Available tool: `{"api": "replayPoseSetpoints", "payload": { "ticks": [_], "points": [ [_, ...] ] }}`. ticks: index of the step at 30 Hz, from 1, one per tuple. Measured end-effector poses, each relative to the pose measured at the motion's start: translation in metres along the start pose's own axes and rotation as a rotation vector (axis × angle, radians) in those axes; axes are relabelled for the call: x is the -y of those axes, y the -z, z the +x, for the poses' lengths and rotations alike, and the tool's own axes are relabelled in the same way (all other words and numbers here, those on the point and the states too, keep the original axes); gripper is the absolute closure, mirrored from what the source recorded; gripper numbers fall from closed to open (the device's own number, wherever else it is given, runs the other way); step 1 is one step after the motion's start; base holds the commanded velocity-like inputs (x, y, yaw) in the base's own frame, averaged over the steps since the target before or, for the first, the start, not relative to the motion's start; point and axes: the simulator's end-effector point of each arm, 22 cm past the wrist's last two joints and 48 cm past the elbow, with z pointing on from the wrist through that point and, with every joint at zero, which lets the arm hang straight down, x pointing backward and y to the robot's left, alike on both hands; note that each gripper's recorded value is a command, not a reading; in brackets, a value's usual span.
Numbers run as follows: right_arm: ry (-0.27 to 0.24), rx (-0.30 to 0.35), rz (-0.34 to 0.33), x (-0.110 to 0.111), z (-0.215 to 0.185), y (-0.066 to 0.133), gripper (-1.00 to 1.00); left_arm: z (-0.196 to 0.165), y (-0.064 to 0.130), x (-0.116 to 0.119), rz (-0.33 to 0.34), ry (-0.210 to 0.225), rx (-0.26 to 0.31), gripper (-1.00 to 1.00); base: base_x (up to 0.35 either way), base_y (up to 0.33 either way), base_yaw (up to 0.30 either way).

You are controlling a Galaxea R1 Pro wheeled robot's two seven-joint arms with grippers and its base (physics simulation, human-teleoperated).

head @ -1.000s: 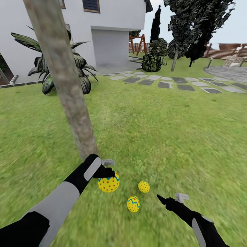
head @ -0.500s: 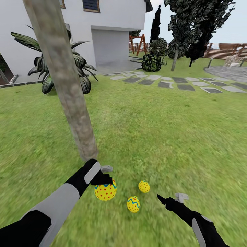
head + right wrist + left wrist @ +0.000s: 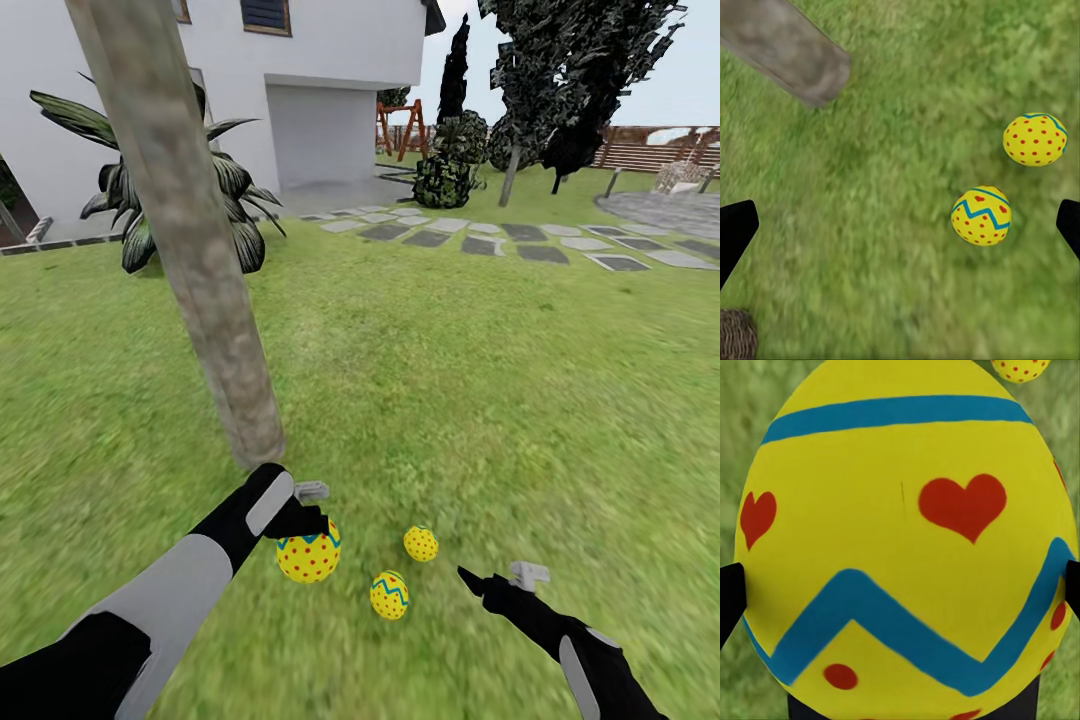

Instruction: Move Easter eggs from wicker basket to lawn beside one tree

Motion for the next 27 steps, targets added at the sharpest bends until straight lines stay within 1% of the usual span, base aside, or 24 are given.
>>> {"api": "replayPoseSetpoints", "payload": {
  "ticks": [2,6,8,27],
  "points": [
    [0.000,0.000,0.000,0.001,0.001,-0.002,-1.00,-0.001,-0.002,0.000,0.001,0.002,0.003,1.00,0.000,0.000,0.000],
    [0.000,0.000,0.000,0.004,0.003,-0.005,-1.00,-0.008,-0.007,-0.002,-0.003,0.014,0.032,1.00,0.000,0.000,0.000],
    [0.000,0.000,0.000,0.004,0.005,-0.007,-1.00,-0.009,-0.009,-0.003,-0.003,0.015,0.037,1.00,0.000,0.000,0.000],
    [0.001,-0.004,-0.003,0.014,0.020,-0.026,-1.00,-0.009,-0.034,-0.009,-0.006,0.021,0.037,1.00,0.000,0.000,0.000]
  ]
}}
